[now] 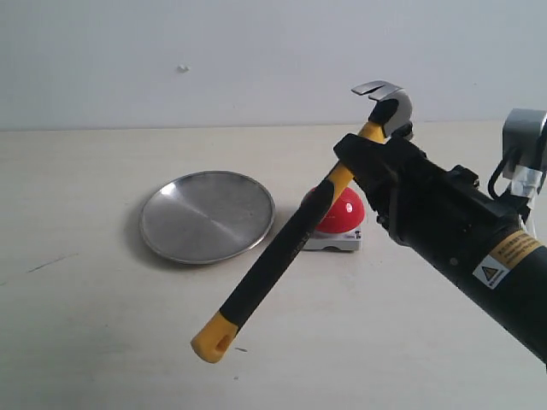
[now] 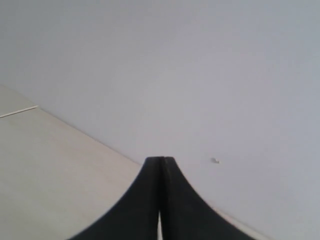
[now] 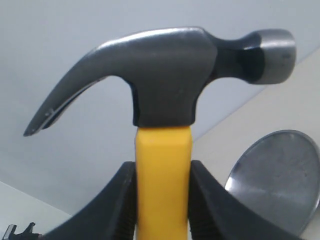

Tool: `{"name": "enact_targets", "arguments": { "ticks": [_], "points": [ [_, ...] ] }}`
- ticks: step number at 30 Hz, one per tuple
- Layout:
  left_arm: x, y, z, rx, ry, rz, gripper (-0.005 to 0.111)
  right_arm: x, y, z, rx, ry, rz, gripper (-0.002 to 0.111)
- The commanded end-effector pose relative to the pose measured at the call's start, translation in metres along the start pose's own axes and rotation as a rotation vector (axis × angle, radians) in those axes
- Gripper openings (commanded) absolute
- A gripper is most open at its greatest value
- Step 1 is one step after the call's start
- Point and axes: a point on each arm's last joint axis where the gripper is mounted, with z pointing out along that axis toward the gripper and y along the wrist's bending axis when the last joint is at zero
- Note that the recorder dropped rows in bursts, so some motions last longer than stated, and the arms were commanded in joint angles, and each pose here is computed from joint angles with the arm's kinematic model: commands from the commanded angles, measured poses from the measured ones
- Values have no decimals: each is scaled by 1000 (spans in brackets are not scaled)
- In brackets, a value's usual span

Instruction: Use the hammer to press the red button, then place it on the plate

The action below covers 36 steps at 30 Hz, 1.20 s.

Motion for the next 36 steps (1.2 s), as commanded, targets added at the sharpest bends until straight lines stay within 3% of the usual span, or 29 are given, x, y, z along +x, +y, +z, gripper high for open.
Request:
{"name": "enact_targets", "arguments": {
  "ticks": [1, 4, 15, 20, 22, 25, 27, 30, 31, 33, 36],
  "points": [
    [5, -14, 16, 150, 78, 57, 0, -6, 8, 2, -68, -52, -22, 0],
    [11, -30, 29, 311, 167, 137, 0, -4, 9, 2, -83, -29, 3, 0],
    [9, -70, 111, 528, 601, 279, 0, -3, 9, 2, -85, -26, -66, 0],
    [9, -77, 155, 509, 823, 297, 0, -3, 9, 2, -86, -25, -96, 0],
    [6, -81, 168, 506, 848, 232, 0, -3, 10, 2, -89, -22, -100, 0],
    [-1, -89, 187, 547, 820, 263, 0, -1, 9, 2, -80, -1, -142, 0],
    [-10, -96, 195, 604, 760, 369, 0, 1, 7, 3, -60, 15, -158, 0],
    [-18, -97, 202, 657, 649, 617, 0, 1, 6, 3, -53, 20, -159, 0],
    [-20, -96, 204, 648, 619, 690, 0, 1, 7, 3, -59, 16, -159, 0],
    [-26, -84, 214, 524, 554, 867, 0, -1, 7, 3, -60, 1, -153, 0],
    [-38, -65, 225, 195, 487, 1058, 0, -1, 7, 3, -57, -2, -157, 0]
  ]
}}
